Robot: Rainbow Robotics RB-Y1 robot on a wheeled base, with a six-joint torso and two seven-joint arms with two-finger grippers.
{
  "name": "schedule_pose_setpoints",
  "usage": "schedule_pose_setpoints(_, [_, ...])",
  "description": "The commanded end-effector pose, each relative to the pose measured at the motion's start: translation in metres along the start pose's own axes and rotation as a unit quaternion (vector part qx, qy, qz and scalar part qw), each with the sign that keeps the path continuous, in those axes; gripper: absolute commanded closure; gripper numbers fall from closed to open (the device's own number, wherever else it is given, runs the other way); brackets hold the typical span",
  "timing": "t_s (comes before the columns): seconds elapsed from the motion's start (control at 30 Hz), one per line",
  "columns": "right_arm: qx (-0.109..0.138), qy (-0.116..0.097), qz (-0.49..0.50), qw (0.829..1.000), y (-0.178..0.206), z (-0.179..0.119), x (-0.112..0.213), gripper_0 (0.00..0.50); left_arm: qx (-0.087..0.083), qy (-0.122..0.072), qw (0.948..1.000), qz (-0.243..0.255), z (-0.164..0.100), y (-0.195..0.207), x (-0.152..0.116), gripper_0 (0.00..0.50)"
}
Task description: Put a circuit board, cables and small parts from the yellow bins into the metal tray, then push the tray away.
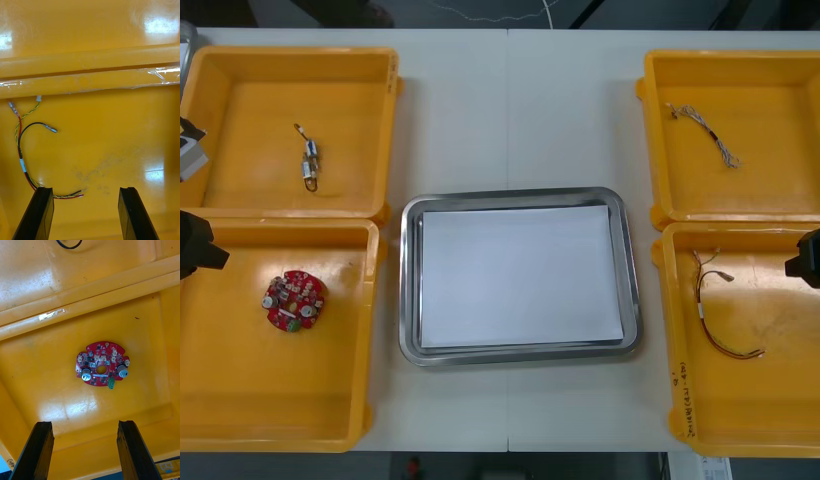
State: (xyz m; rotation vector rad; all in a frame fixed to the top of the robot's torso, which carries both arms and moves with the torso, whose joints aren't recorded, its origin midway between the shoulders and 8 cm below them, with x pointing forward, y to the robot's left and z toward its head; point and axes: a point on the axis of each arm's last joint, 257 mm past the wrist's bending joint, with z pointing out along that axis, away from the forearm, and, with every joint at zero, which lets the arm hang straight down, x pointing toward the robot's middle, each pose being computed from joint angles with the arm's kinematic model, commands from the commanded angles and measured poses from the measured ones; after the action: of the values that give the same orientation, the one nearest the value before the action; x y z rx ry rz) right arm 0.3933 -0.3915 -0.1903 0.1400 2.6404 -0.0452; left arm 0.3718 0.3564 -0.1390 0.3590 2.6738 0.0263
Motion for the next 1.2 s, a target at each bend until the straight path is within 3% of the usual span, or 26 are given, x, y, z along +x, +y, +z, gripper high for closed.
schedule_pose_setpoints(0.03, [0.003,0.000,0.000,1.000,0.0012,-0.0010,0.0007,0.000,-0.002,0.001,0.9993,0.039,-0.0006,-0.0022,0.0033,0.000])
schedule_pose_setpoints(1.2, [0.003,0.000,0.000,1.000,0.0012,-0.0010,0.0007,0.000,-0.001,-0.002,0.9993,0.039,0.0010,-0.0043,0.0019,0.000])
